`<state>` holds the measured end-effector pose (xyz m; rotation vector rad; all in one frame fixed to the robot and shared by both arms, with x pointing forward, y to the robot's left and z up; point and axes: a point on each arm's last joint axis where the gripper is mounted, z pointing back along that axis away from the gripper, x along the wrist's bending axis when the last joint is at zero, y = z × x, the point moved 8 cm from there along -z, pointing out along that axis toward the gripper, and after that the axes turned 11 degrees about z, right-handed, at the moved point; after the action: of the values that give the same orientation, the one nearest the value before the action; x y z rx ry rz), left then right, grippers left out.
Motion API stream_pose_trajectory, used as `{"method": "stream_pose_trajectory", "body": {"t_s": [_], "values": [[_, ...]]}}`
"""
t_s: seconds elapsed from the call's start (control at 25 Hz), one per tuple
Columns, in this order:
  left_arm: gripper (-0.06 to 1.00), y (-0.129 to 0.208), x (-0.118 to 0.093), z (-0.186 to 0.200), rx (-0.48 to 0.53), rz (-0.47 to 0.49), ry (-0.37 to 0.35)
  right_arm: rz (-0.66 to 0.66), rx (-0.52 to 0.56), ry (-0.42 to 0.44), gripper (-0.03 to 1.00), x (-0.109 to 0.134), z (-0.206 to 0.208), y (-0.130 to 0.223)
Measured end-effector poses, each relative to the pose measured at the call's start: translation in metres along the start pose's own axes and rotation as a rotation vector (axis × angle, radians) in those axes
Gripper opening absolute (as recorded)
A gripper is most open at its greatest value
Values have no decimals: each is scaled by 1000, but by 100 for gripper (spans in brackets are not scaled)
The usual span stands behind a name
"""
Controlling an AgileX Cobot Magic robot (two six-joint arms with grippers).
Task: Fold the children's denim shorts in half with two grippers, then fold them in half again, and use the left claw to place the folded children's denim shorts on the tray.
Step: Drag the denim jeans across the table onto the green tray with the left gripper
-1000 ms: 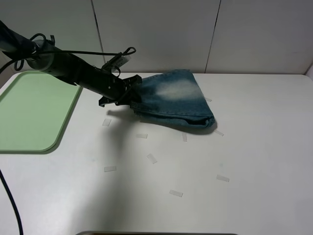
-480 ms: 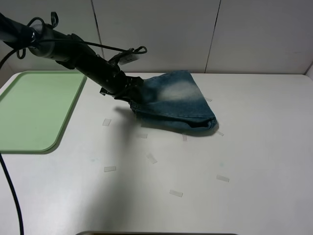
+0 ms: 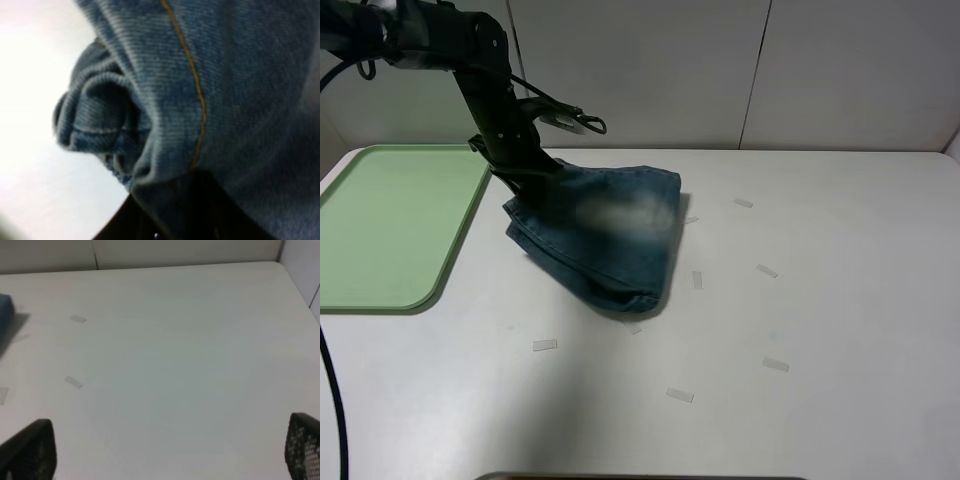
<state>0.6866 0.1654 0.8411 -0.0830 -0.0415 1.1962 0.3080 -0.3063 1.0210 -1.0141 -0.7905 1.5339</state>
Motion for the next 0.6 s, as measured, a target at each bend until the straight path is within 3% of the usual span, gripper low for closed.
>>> {"method": "stream_pose_trajectory", "body": {"t_s": [0.32, 0.6], "values": [[18, 4, 38, 10, 34, 2, -221, 0, 0, 0, 69, 0, 0, 0], [18, 18, 77, 15, 95, 70, -310, -1, 0, 0, 69, 0, 0, 0]]}}
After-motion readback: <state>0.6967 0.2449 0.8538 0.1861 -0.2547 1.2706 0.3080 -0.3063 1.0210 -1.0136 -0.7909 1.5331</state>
